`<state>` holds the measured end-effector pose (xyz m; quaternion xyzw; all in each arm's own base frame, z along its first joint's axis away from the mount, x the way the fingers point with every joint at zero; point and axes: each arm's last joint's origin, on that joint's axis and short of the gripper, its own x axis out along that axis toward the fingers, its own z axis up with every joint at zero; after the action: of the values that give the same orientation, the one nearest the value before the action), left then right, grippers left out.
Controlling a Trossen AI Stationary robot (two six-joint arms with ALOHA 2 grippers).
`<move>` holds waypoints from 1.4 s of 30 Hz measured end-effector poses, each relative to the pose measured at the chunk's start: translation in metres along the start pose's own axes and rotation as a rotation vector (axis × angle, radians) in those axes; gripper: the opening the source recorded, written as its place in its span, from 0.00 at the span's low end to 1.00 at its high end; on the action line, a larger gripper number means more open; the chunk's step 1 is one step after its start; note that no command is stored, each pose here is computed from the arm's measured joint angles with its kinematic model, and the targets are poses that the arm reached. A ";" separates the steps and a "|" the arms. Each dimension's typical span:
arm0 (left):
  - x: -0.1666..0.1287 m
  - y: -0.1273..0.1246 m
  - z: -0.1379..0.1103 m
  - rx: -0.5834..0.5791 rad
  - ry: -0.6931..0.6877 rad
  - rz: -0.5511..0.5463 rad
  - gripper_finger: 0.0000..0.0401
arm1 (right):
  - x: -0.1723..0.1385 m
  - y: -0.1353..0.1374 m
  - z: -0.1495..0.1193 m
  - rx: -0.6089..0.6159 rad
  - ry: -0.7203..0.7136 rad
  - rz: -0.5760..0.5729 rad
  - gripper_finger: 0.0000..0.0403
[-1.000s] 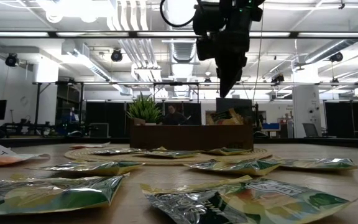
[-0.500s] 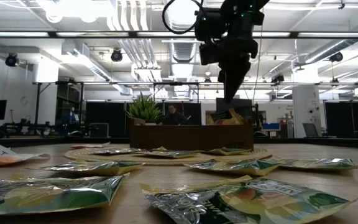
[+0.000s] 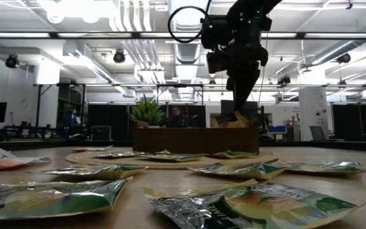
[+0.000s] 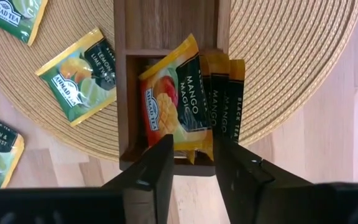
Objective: Pick & Place Tea
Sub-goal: Put the orange tea bag into the right section of the wooden organizer
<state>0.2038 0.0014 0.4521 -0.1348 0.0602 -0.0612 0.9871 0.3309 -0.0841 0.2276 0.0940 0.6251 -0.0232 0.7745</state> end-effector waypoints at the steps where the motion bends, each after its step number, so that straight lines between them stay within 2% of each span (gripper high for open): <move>1: 0.000 0.000 0.000 0.000 0.000 0.000 0.47 | 0.000 0.000 0.000 0.000 -0.003 0.000 0.26; 13: 0.000 0.000 0.000 0.000 0.001 -0.001 0.47 | 0.012 -0.002 0.004 0.002 0.007 0.012 0.15; 19: 0.000 0.000 0.000 0.000 0.001 0.000 0.47 | 0.015 -0.002 0.004 0.001 0.015 0.027 0.03; 27: 0.000 0.000 0.000 -0.002 0.001 0.000 0.47 | 0.004 0.000 0.003 0.023 0.014 0.032 0.02; 36: 0.000 0.000 0.000 -0.003 0.001 0.000 0.47 | -0.025 0.005 -0.002 0.093 -0.070 0.028 0.02; 42: 0.000 0.000 0.000 -0.002 0.001 0.001 0.47 | -0.034 0.008 -0.008 0.124 -0.101 0.024 0.02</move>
<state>0.2039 0.0014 0.4520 -0.1360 0.0608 -0.0609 0.9870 0.3171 -0.0772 0.2601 0.1479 0.5815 -0.0572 0.7980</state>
